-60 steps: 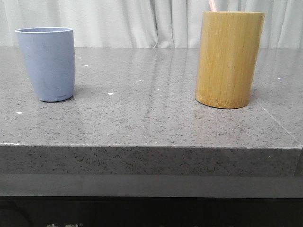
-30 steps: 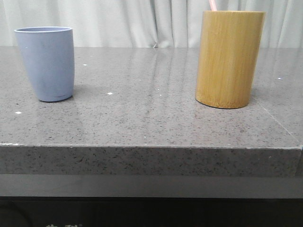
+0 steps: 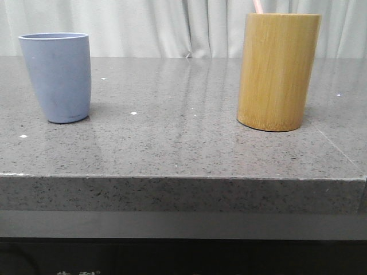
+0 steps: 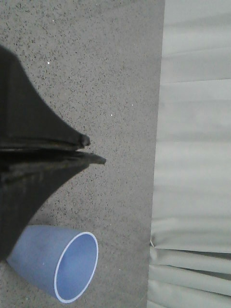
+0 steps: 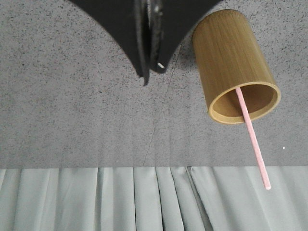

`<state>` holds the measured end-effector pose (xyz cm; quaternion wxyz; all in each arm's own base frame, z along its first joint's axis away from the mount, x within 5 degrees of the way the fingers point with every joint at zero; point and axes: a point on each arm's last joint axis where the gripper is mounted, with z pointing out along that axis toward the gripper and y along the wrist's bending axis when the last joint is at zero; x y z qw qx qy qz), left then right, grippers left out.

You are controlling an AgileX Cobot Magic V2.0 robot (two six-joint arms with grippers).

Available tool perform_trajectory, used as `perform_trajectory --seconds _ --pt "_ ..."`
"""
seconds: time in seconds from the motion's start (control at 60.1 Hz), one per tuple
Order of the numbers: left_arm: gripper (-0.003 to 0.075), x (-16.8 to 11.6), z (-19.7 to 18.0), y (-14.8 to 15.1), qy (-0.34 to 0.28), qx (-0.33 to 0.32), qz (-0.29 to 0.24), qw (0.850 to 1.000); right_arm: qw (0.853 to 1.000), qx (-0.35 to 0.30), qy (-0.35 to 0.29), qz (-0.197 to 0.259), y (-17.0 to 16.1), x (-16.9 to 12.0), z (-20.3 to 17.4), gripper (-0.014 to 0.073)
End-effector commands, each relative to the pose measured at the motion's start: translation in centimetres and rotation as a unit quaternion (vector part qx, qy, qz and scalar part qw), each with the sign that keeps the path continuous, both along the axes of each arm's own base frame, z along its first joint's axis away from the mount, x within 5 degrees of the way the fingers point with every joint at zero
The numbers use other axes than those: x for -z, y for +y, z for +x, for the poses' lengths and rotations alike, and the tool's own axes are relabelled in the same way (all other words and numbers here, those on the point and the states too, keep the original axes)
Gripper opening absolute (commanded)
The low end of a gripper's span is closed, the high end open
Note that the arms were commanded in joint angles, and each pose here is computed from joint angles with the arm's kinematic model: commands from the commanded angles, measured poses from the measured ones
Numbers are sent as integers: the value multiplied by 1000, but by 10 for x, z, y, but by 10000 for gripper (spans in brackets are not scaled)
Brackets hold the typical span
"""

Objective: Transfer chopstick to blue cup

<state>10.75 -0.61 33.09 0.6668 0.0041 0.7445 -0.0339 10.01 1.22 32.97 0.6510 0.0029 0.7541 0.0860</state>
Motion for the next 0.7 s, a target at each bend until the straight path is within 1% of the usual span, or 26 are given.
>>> perform_trajectory --seconds 0.0,0.033,0.083,0.133,0.15,0.166,0.216,0.266,0.316,0.349,0.399,0.449,0.516,0.682 --pt "17 -21 2 0 -64 -1 -3 998 999 10 -46 4 -2 -18 1 -74" --pt "50 -21 2 0 -65 -1 -3 998 999 10 -46 4 -2 -18 1 -64" --pt "131 -22 2 0 -66 -1 -3 998 999 10 -46 4 -2 -18 1 -26" --pt "239 -22 2 0 -66 -1 -3 998 999 10 -46 4 -2 -18 1 37" --pt "294 -22 2 0 -66 -1 -3 998 999 10 -46 4 -2 -18 1 60" --pt "332 -21 2 0 -65 -1 -3 998 999 10 -46 4 -2 -18 1 97" --pt "487 -21 2 0 -65 -1 -3 998 999 10 -46 4 -2 -18 1 197" --pt "601 -21 2 0 -65 -1 -3 998 999 10 -46 4 -2 -18 1 329" --pt "679 -21 2 0 -65 -1 -3 998 999 10 -46 4 -2 -18 1 442" --pt "708 -21 2 0 -65 -1 -3 998 999 10 -46 4 -2 -18 1 515" --pt "693 -21 2 0 -65 -1 -3 998 999 10 -46 4 -2 -18 1 598" --pt "678 -21 2 0 -65 -1 -3 998 999 10 -46 4 -2 -18 1 651" --pt "669 -21 2 0 -65 -1 -3 998 999 10 -43 4 -2 -17 1 630" --pt "669 -22 2 0 -68 -1 -3 998 999 9 -42 4 -2 -17 1 625"
